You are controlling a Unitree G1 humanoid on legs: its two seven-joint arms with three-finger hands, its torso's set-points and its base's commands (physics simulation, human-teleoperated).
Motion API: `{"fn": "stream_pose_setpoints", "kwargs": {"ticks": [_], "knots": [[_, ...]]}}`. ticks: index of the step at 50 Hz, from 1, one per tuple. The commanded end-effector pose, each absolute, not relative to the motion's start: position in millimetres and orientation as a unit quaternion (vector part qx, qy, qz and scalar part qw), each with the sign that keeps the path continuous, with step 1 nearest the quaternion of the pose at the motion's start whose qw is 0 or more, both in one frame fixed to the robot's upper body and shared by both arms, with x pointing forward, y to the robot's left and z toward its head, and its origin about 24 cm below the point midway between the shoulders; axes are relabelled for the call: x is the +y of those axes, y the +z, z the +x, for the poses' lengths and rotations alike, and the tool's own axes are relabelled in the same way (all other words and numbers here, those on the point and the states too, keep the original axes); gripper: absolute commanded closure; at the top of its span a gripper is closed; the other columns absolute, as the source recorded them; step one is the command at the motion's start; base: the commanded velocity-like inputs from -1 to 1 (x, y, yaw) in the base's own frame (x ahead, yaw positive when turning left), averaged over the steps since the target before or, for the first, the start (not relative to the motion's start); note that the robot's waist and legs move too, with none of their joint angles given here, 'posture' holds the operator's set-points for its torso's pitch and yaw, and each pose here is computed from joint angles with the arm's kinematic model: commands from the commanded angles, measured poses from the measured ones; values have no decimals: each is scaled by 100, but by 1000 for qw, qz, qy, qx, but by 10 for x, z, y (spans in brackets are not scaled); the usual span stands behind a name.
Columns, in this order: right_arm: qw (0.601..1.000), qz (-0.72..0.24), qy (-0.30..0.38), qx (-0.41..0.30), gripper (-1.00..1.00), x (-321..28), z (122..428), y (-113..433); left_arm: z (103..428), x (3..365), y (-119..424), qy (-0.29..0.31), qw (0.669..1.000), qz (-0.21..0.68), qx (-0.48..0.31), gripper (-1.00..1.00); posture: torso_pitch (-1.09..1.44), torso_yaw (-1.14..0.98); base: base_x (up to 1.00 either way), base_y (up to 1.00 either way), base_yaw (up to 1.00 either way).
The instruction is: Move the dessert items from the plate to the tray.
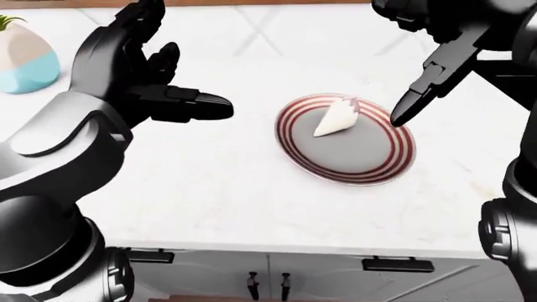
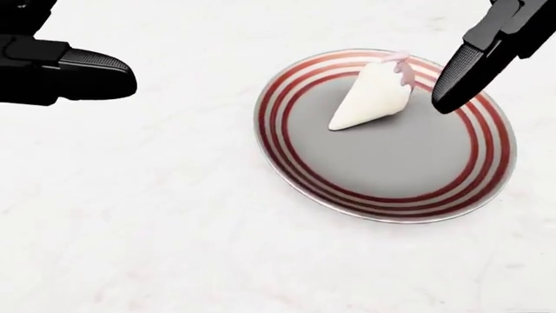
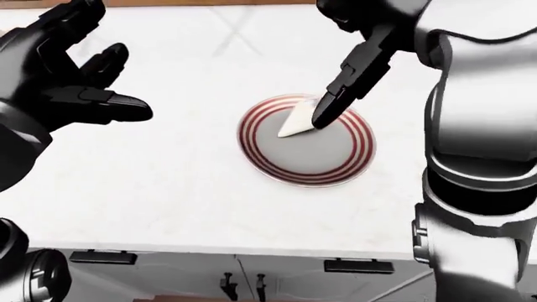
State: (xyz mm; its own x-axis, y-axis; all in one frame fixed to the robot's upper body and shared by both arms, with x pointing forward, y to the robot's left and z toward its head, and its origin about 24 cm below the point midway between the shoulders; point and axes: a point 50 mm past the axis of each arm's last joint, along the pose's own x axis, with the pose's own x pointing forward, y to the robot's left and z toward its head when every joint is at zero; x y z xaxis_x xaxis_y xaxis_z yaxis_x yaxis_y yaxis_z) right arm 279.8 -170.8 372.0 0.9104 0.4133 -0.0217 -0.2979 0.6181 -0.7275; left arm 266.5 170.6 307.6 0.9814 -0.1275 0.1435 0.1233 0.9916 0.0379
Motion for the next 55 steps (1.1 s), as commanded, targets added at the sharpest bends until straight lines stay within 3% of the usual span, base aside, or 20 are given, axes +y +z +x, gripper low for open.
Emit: {"fn": "stream_pose_setpoints", "kwargs": {"ticks": [1, 28, 55], "knots": [[875, -442, 169, -105, -100, -1731, 2732, 3878, 2611, 1724, 3205, -57, 992, 10, -111, -100, 0, 0, 0, 0, 0], [750, -623, 206, -88, -98, -1208, 3320, 3398, 2584, 1739, 3241, -59, 991, 4, -117, -100, 0, 0, 0, 0, 0], [723, -661, 195, -40, -86, -1178, 3886, 3176, 2585, 1905, 3141, -48, 992, -7, -114, -100, 0, 0, 0, 0, 0]]}}
